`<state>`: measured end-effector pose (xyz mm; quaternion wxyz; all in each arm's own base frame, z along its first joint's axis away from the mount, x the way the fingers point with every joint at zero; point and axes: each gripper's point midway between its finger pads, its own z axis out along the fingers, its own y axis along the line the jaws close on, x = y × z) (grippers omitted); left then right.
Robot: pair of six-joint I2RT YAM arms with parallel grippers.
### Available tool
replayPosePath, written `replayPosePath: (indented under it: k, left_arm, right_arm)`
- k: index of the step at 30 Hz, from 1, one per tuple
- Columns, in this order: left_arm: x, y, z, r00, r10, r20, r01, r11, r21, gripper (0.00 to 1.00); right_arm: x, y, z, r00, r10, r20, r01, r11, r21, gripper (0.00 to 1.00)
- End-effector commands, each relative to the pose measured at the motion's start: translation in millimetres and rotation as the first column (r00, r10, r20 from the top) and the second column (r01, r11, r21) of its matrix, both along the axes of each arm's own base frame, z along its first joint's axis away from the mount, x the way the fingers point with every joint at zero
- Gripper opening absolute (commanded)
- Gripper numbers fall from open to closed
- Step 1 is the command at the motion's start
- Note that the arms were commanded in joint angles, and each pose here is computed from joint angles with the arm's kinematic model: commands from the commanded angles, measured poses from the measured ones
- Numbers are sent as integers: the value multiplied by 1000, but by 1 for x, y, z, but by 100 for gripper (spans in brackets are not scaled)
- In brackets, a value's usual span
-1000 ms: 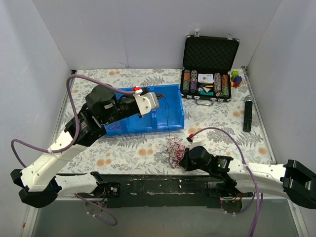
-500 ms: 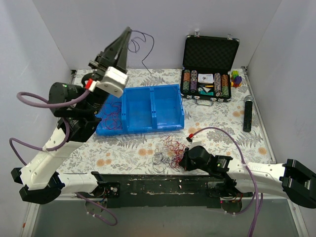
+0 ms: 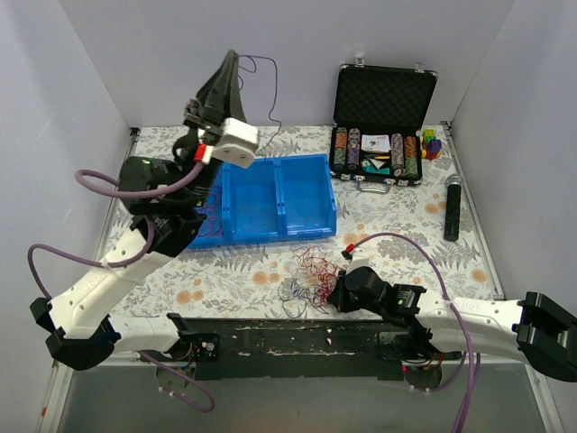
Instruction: Untangle the cables
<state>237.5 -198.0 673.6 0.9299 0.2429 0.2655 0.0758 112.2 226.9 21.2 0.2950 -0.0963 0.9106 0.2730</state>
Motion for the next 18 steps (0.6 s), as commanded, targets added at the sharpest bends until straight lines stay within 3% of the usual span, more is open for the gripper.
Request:
replayPosePath:
  k: [1,11,18]
  left_arm:
    - [38,10,-50,986,95,-135,-96,995,-1,0]
    - [126,50,-170,907,186,-379,-173,983,68,0]
    - [144,49,-237,860,208,-467,-161,977,138,0]
  right_arm:
    - [-13,-24,-25,999,7,-48,-12,994,-105,1]
    - [-13,-26,-23,999,4,-41,-7,996,-92,1]
    - [-14,-26,-24,999,4,-40,-7,996,-84,1]
